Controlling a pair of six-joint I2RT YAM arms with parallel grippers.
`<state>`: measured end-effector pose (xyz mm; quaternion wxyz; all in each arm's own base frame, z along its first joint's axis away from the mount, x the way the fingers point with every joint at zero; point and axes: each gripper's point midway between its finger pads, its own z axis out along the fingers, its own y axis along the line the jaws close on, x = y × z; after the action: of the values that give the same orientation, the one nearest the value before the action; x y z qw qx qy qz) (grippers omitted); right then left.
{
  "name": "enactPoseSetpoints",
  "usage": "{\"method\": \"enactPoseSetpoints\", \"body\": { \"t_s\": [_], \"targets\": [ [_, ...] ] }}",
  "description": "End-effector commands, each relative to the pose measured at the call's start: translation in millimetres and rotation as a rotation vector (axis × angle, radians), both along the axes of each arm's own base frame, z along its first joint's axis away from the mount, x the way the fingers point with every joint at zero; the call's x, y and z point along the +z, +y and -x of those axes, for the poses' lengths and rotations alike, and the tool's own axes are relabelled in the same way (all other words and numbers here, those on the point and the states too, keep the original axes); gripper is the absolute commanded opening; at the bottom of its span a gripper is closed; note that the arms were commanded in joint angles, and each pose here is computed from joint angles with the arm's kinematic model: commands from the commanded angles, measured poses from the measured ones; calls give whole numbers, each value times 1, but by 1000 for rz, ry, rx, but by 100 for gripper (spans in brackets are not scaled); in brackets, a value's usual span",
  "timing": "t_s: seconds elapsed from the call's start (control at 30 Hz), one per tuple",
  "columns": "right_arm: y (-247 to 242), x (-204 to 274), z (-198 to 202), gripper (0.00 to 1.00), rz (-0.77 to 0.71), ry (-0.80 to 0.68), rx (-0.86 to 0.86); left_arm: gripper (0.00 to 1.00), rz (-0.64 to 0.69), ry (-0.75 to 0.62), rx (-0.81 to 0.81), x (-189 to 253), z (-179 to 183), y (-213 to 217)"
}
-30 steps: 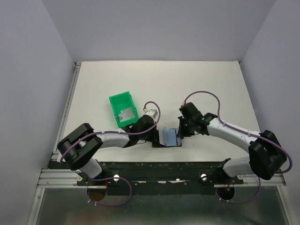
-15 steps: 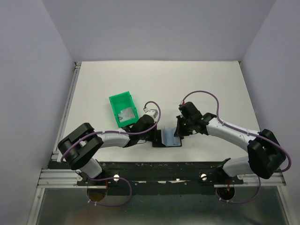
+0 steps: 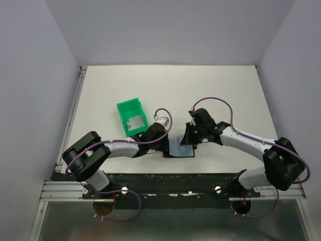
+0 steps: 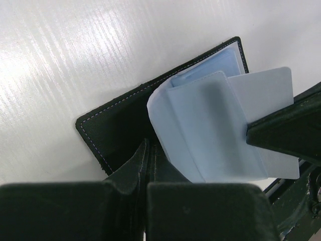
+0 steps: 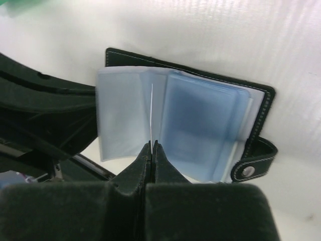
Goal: Put the credit cards into the card holder
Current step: Insert the credit card into the card holder.
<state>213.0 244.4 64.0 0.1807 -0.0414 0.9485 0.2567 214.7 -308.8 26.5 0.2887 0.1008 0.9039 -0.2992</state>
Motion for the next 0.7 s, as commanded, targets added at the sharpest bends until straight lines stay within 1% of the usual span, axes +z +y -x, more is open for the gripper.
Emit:
{"method": "enactPoseSetpoints", "body": {
  "t_s": [0.0, 0.4, 0.53, 0.67],
  "targets": [
    [23, 8, 5, 1, -136, 14, 49, 0, -55, 50, -17, -18, 11, 8],
    [58, -6, 8, 1, -323, 87, 90, 0, -65, 21, -9, -10, 8, 12],
    [57, -16, 8, 1, -315, 115, 65, 0, -70, 28, -8, -10, 10, 13],
    [50, -18, 6, 1, -270, 103, 34, 0, -100, -11, 29, 1, 4, 24]
  ]
}}
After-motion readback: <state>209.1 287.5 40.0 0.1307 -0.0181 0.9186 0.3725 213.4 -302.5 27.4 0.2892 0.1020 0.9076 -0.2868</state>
